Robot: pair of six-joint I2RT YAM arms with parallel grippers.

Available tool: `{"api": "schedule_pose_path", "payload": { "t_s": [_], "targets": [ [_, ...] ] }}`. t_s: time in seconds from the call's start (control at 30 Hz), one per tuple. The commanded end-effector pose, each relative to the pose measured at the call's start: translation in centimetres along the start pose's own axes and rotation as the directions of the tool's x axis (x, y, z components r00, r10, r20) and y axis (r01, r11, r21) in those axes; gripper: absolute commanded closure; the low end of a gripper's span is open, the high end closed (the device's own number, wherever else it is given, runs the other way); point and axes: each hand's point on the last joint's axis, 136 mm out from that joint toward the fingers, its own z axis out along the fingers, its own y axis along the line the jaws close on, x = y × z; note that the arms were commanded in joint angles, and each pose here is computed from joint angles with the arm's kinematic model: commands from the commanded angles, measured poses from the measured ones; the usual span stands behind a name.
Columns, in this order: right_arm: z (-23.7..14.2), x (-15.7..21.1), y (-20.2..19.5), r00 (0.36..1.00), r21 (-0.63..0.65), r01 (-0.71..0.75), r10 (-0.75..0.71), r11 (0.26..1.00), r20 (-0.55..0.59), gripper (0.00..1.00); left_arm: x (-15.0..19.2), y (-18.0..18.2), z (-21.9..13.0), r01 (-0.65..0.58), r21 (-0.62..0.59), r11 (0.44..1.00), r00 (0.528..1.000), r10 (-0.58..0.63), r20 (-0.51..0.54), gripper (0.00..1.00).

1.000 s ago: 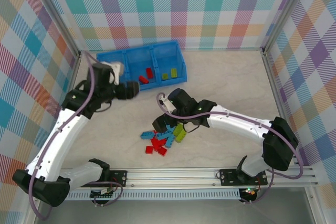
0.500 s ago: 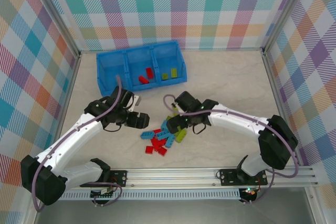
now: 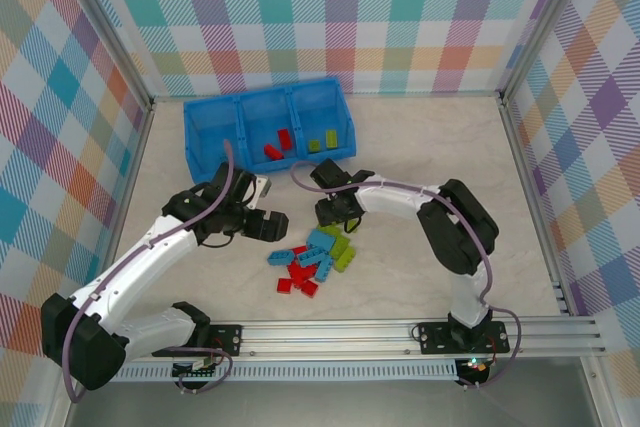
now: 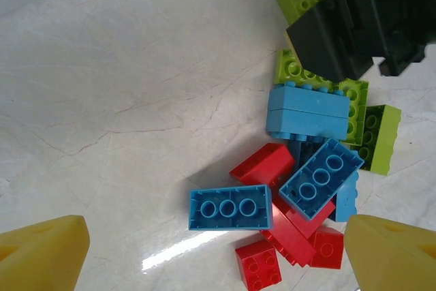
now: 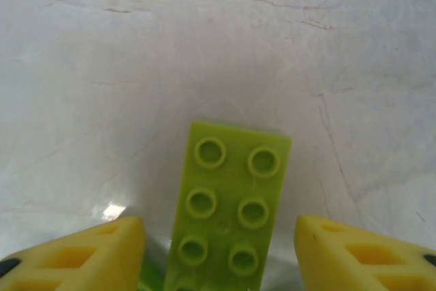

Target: Sort the legos into containers by color

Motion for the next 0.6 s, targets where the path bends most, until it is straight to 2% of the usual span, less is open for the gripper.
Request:
{"api": "schedule_pose_path", "payload": {
  "t_s": [0.0, 0.1, 0.13, 0.2, 0.27, 0.4, 0.47, 0.57],
  "targets": [
    [0.8, -0.6, 0.2, 0.999, -0.01, -0.037, 0.037, 0.999, 0.016, 0.53, 0.2, 0.2, 0.1, -0.028, -0.015, 0.999, 1.0, 0.028, 0.001, 0.02],
    [0.1, -0.9, 0.0, 0.998, -0.011, -0.049, 0.049, 0.999, 0.039, 0.7, 0.3, 0.2, 0.2, -0.032, -0.014, 0.999, 1.0, 0.032, -0.001, 0.0],
    [-0.6, -1.3, 0.0, 0.997, -0.018, -0.05, 0.051, 0.999, 0.061, 0.72, 0.2, 0.1, 0.1, -0.035, -0.006, 0.999, 0.999, 0.035, 0.007, 0.0],
    [-2.7, -2.9, 0.1, 0.989, -0.05, -0.05, 0.056, 0.998, 0.133, 0.73, 0.0, -0.4, -0.1, -0.047, 0.025, 0.999, 0.998, 0.046, 0.032, 0.0],
    [-5.6, -5.6, 0.3, 0.966, -0.108, -0.036, 0.062, 0.994, 0.252, 0.73, 0.0, -1.0, -0.4, -0.059, 0.06, 0.996, 0.997, 0.056, 0.054, 0.0],
    [-10.2, -12.2, -1.2, 0.878, -0.165, -0.021, 0.098, 0.986, 0.469, 0.73, -0.3, -2.2, -1.4, -0.071, 0.128, 0.989, 0.994, 0.059, 0.097, 0.0],
    [-10.5, -15.3, -2.5, 0.842, -0.139, -0.025, 0.096, 0.99, 0.531, 0.73, -0.5, -2.5, -1.8, -0.062, 0.148, 0.987, 0.992, 0.044, 0.121, 0.0],
    [-9.2, -18.6, -4.1, 0.826, -0.123, -0.06, 0.118, 0.991, 0.551, 0.73, -0.4, -2.5, -2.0, -0.033, 0.156, 0.987, 0.99, 0.011, 0.14, 0.0]
  ]
}}
